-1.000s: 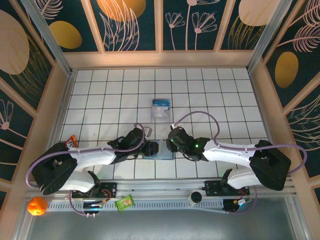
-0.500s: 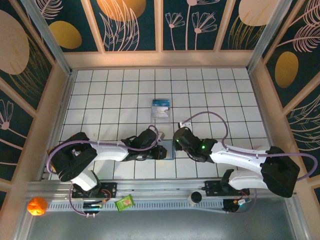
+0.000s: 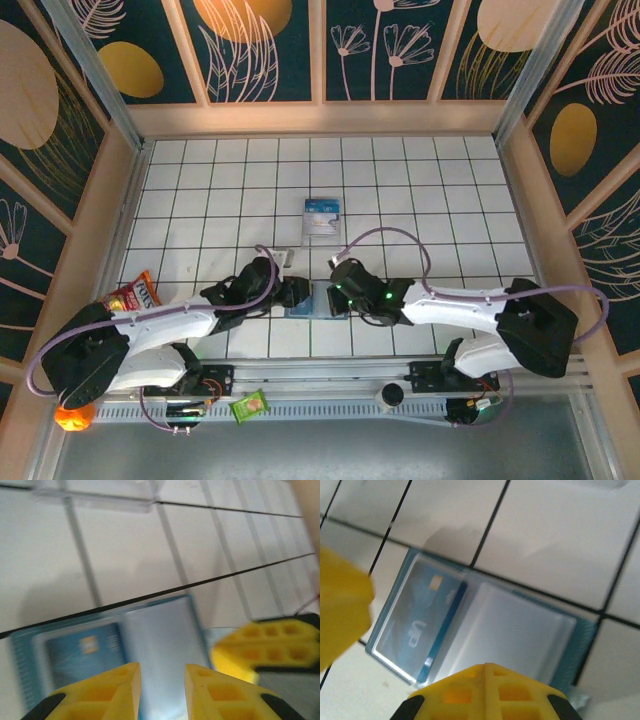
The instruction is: Take the credit cards out of the card holder
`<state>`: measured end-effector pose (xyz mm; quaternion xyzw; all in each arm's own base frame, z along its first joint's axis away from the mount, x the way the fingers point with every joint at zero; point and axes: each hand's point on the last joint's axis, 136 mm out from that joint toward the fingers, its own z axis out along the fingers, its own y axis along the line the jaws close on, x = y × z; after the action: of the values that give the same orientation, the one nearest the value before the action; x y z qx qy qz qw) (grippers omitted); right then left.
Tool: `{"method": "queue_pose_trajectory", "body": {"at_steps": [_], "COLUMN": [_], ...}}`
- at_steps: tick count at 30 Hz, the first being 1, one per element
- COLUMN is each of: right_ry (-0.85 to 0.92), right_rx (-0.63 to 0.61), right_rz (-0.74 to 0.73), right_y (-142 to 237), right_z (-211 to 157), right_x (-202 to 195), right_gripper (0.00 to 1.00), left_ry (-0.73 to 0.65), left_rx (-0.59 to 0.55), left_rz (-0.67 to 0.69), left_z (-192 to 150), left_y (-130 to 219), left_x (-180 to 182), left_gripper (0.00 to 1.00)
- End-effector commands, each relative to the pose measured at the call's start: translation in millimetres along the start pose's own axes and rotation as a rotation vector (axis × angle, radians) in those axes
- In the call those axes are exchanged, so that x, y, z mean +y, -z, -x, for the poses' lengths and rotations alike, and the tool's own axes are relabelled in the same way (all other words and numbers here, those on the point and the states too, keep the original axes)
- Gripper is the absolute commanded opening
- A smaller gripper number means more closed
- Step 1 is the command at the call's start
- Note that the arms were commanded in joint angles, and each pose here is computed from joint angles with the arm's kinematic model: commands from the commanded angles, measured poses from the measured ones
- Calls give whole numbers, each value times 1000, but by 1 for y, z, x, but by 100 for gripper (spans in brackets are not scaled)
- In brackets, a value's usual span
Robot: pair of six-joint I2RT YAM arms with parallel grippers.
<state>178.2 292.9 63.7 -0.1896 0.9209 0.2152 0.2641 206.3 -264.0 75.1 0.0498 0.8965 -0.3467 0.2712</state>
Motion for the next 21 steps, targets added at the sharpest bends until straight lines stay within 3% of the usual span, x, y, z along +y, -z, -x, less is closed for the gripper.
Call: {"method": "queue_pose_trajectory", "body": {"at_steps": [1,10,15,21], "right_ry": [26,16,43,76], "right_rx": [68,188,132,73], "right_rz": [23,-119,-108,26], "right_y": [-8,-28,-20,-6], "right_z": [-17,-58,-36,-2], "right_x": [10,-15,-3,33], "right_gripper": [4,0,0,8], "left_ry": [30,26,26,12], "left_rx": [16,28,5,-26], "left_rz": [66,88,104,108], "left_z": [-12,-17,-14,-10], "left_y": [0,-3,3,11], "left_x": [26,36,39,40], "left_gripper": [30,32,35,36]}}
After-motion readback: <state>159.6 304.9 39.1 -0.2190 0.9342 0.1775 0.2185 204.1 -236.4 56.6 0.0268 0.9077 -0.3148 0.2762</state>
